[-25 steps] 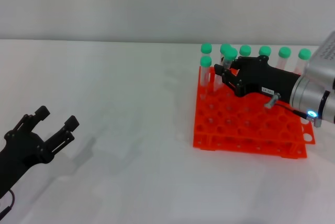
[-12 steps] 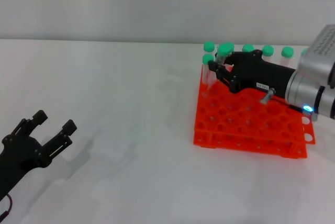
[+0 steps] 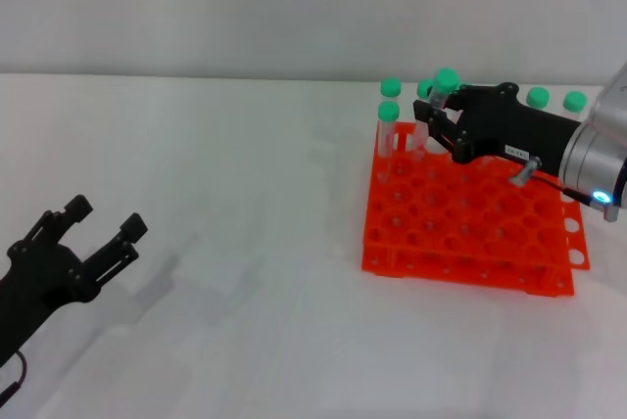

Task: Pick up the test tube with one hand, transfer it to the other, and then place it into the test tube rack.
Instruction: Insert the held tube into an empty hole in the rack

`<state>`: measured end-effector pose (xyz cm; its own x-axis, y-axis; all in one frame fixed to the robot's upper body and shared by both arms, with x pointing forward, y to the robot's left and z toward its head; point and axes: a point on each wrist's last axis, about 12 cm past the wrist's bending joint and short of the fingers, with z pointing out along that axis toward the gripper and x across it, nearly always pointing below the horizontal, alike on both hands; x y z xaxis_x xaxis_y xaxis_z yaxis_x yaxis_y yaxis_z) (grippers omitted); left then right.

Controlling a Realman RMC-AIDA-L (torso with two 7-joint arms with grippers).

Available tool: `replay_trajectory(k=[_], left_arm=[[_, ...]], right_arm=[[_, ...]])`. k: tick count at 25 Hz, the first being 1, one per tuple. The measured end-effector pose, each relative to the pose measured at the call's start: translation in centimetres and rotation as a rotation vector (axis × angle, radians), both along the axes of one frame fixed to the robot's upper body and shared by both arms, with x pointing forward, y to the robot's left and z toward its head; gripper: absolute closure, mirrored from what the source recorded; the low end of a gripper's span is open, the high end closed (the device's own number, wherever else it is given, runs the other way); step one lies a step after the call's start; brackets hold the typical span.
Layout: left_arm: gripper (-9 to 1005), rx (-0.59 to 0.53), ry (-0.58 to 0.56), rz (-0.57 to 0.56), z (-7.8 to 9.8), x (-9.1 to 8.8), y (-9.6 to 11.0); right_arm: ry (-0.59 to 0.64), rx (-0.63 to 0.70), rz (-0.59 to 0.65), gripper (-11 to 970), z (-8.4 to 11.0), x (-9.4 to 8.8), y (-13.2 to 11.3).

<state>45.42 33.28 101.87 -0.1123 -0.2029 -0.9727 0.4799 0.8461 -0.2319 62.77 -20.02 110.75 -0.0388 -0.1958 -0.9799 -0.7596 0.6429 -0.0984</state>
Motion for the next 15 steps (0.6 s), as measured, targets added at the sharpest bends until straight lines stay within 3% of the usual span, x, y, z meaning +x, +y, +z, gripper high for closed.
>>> replay_trajectory(k=[15], left_arm=[[103, 0.003, 0.008, 0.007, -0.1, 0.16, -0.04]], right_arm=[[0.005, -0.081, -0.026, 754, -0.27, 0.84, 0.74]])
